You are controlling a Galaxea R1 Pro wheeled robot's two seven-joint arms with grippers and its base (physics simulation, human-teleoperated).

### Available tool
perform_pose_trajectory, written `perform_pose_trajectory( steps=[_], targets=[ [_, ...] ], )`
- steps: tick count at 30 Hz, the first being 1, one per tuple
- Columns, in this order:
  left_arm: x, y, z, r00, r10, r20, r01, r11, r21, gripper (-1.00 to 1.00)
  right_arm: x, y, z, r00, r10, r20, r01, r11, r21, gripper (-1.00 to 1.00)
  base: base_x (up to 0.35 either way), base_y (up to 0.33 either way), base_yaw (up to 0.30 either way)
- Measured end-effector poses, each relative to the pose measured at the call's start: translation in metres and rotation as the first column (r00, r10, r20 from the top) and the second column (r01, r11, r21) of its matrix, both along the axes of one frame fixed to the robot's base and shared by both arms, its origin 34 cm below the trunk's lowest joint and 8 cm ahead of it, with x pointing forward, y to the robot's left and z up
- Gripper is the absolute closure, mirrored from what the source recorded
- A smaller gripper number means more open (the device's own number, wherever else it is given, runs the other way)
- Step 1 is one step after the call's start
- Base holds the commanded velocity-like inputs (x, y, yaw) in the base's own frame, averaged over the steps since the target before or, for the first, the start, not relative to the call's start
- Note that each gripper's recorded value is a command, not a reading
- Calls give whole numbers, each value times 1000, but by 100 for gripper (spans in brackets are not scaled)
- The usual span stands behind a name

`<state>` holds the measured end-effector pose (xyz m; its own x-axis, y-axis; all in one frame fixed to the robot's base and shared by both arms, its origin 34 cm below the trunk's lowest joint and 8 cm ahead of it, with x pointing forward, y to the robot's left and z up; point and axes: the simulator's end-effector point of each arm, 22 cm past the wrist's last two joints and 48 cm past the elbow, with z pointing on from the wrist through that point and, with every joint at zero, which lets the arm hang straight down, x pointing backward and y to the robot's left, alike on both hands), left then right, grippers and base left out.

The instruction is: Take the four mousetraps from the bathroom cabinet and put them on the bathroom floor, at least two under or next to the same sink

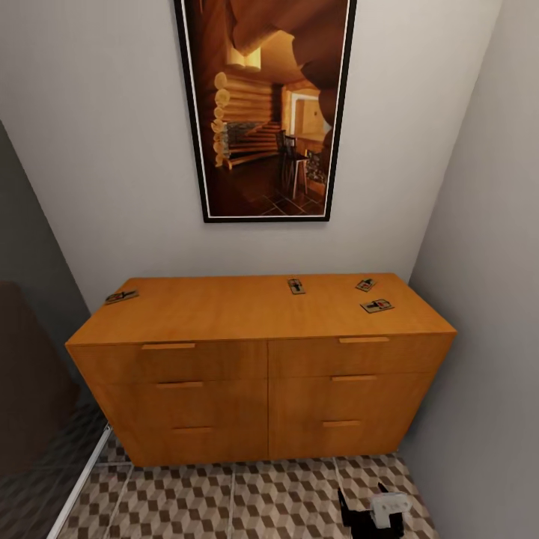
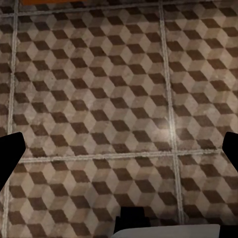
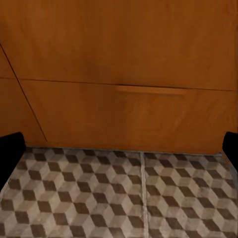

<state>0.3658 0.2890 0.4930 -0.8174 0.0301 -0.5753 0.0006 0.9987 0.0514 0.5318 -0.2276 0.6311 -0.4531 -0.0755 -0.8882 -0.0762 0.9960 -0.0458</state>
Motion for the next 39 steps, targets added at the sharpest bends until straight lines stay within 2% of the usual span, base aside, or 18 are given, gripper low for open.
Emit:
perform_pose_trajectory(
  steps=[1,2,5,8,16,21,25,35,39],
  targets=[
    [0,0,0,1000,0,0,0,1000,0,-100,4,1,5,1000,-1,6,1,1000,1,-100,0,0,0],
    [0,0,0,1000,0,0,0,1000,0,-100,20,2,26,999,-2,36,2,1000,2,-100,0,0,0],
    [0,0,0,1000,0,0,0,1000,0,-100,39,3,57,996,-5,85,5,1000,6,-100,0,0,0],
    [0,0,0,1000,0,0,0,1000,0,-100,51,4,81,993,-8,114,7,1000,7,-100,0,0,0],
    [0,0,0,1000,1,-1,-1,1000,0,-100,59,3,135,992,-17,127,16,1000,9,-100,0,0,0],
    [0,0,0,1000,1,-2,-1,1000,0,-100,62,2,156,992,-22,121,21,1000,7,-100,0,0,0],
    [0,0,0,1000,1,-2,-1,1000,0,-100,62,1,163,994,-25,105,25,1000,5,-100,0,0,0],
    [-1,0,0,1000,1,-3,-1,1000,0,-100,50,-7,143,999,-40,-36,40,999,-16,-100,0,0,0],
    [-1,0,-1,1000,1,-4,-1,1000,0,-100,49,-8,141,998,-42,-50,41,999,-19,-100,0,0,0]
  ],
)
